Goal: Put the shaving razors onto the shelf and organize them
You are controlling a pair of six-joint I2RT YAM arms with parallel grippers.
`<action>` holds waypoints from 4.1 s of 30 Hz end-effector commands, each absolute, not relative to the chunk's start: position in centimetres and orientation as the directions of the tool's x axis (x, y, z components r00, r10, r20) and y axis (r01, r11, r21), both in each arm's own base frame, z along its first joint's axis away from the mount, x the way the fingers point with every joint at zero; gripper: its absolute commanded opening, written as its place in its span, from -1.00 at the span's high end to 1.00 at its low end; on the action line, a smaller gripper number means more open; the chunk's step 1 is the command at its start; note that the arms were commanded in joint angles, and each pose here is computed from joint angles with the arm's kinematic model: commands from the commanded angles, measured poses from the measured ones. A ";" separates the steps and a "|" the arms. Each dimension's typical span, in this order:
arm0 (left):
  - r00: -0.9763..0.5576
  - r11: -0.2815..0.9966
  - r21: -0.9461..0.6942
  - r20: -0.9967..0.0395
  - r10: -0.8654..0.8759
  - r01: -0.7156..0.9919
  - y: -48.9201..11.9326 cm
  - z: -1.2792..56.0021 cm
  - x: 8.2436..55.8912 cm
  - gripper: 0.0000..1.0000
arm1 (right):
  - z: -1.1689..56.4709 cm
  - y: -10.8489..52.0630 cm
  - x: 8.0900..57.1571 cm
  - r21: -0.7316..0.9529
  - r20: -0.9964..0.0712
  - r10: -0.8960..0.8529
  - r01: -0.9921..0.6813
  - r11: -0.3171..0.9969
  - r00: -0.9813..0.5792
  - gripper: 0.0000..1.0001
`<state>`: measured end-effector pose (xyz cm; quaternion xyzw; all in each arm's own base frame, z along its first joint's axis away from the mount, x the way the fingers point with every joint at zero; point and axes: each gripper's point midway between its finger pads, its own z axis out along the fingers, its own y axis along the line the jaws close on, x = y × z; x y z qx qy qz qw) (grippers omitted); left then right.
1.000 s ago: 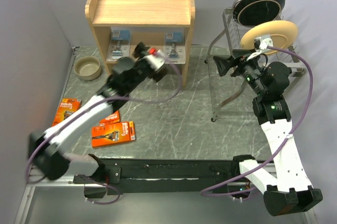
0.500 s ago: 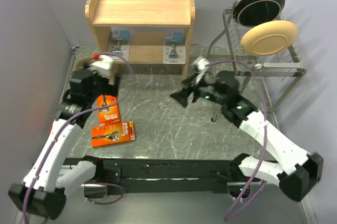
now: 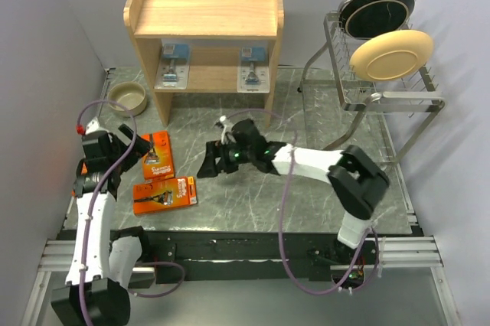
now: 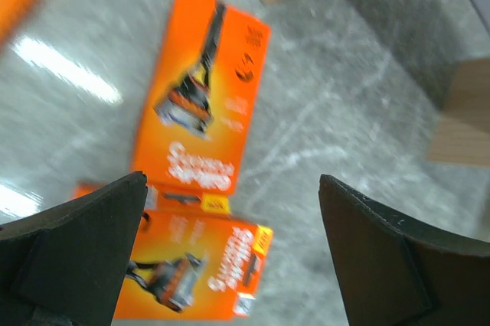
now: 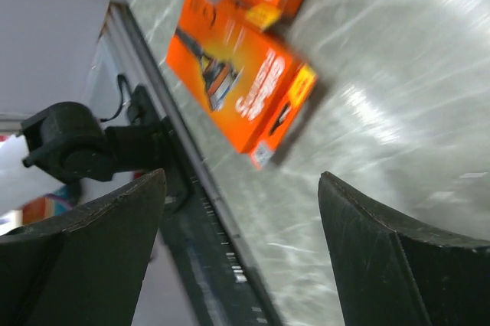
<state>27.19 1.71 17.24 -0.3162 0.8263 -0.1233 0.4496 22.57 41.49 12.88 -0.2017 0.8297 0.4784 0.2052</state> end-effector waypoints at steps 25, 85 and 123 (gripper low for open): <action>-0.427 0.717 -0.696 -0.638 -0.640 -0.036 -4.2 20.0 26.5 -0.63 | 4.4 48.7 23.2 0.853 -0.097 -0.052 -0.110 0.510 -0.994 0.26; -0.379 0.206 -0.474 0.305 -0.873 -0.856 -17.7 10.6 24.4 -0.37 | 13.8 35.9 33.2 0.709 -0.016 0.671 0.465 0.531 -0.741 1.00; -0.521 0.389 -0.731 -0.054 -0.852 -0.561 -11.7 13.7 27.1 0.53 | 16.1 34.4 25.6 0.650 -0.299 0.376 0.101 0.753 -0.877 -0.38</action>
